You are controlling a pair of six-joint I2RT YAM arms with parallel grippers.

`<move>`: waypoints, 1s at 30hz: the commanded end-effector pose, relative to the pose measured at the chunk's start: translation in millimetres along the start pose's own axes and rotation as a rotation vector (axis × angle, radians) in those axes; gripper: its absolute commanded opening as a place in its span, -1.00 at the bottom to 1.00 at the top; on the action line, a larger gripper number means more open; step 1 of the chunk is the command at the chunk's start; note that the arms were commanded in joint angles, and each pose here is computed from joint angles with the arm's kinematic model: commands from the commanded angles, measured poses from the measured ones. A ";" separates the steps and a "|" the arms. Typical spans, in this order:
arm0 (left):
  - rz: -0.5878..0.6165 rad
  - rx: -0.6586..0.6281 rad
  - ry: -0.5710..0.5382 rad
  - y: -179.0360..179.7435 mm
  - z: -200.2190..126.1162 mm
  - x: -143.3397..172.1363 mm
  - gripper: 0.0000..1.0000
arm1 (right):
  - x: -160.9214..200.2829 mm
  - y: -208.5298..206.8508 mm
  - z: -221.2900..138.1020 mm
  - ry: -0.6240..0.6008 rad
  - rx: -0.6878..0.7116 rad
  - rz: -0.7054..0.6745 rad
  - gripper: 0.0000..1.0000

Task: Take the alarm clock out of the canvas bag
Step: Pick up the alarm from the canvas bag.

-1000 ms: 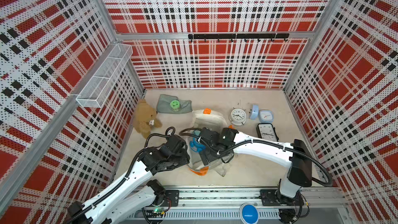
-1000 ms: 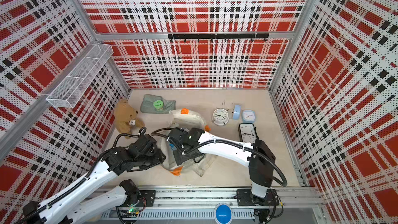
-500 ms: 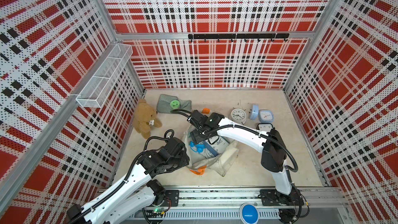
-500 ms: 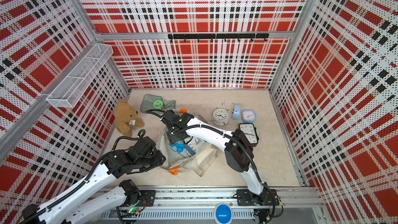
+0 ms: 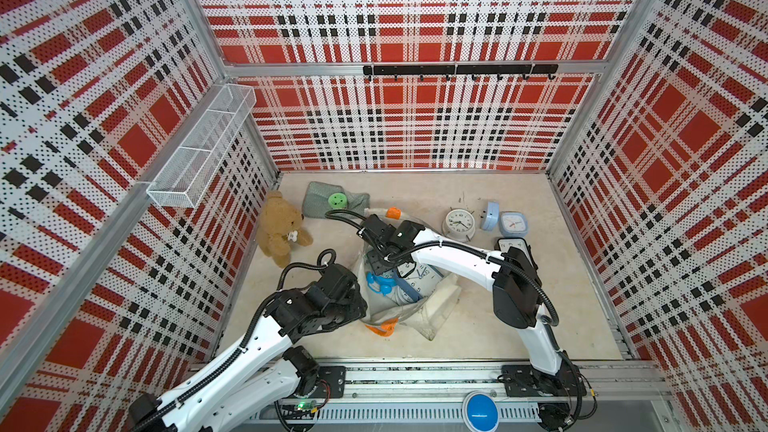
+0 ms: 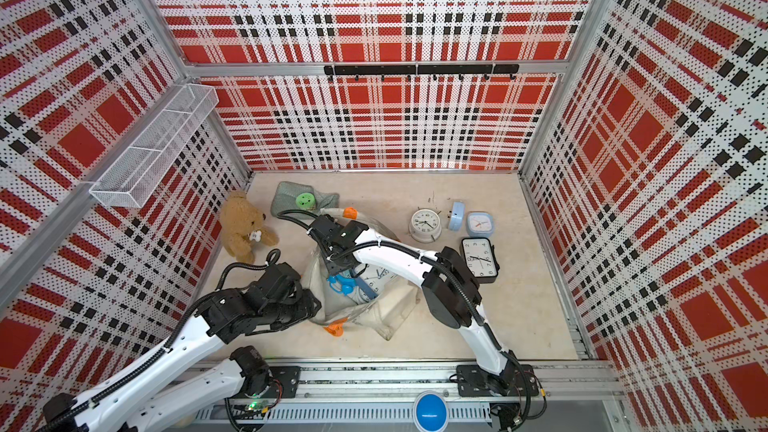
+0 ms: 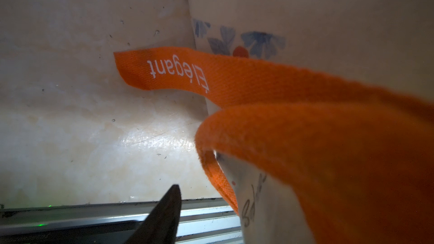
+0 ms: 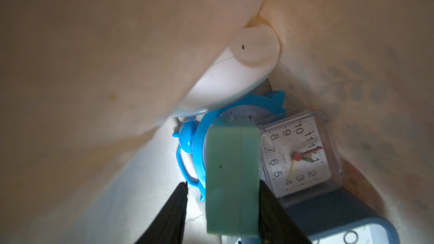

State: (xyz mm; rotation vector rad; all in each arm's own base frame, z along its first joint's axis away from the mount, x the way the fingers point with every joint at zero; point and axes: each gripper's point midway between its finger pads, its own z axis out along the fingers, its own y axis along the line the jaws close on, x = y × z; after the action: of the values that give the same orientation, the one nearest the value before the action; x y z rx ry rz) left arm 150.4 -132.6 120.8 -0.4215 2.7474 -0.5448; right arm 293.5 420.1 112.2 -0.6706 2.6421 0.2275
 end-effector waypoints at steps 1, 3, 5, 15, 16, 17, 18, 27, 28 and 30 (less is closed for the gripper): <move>-0.010 0.002 -0.010 -0.8 -3.2 -2.6 0.14 | -2.1 -2.1 12.1 0.000 0.018 -0.003 -0.09; -0.010 0.006 -0.016 -1.7 -4.4 -3.7 0.15 | -0.5 -2.4 15.0 0.006 0.020 -0.006 -0.09; -0.011 0.009 -0.022 -2.6 -6.0 -4.8 0.16 | -0.3 -2.1 15.5 0.009 0.020 -0.011 -0.16; 0.002 0.008 -0.051 -5.5 -15.2 -11.6 0.19 | -18.8 -0.3 -39.0 -0.078 -0.034 -0.006 -0.24; 0.006 0.007 -0.058 -5.7 -17.8 -13.0 0.20 | -21.3 0.7 -49.0 -0.092 -0.051 -0.007 -0.24; 0.011 0.003 -0.066 -5.7 -20.2 -14.6 0.21 | -23.6 1.8 -59.9 -0.107 -0.069 -0.008 -0.24; 0.015 0.004 -0.073 -6.5 -22.8 -16.3 0.21 | -24.7 2.3 -69.0 -0.119 -0.083 -0.006 -0.24; 0.053 0.015 -0.141 -14.9 -46.6 -31.1 0.30 | -27.6 -13.9 -151.8 -0.223 -0.121 -0.036 -0.23; 0.056 0.013 -0.145 -15.0 -48.4 -31.8 0.31 | -27.2 -16.1 -158.7 -0.235 -0.124 -0.036 -0.20; 0.058 0.010 -0.157 -14.5 -51.8 -34.0 0.32 | -26.9 -17.4 -165.1 -0.250 -0.136 -0.040 -0.10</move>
State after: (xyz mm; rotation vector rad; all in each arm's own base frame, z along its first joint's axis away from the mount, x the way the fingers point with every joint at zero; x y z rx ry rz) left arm 165.1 -127.0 172.0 -0.3708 2.6240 -0.5380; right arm 270.0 383.8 273.8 -0.6549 2.3911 0.4750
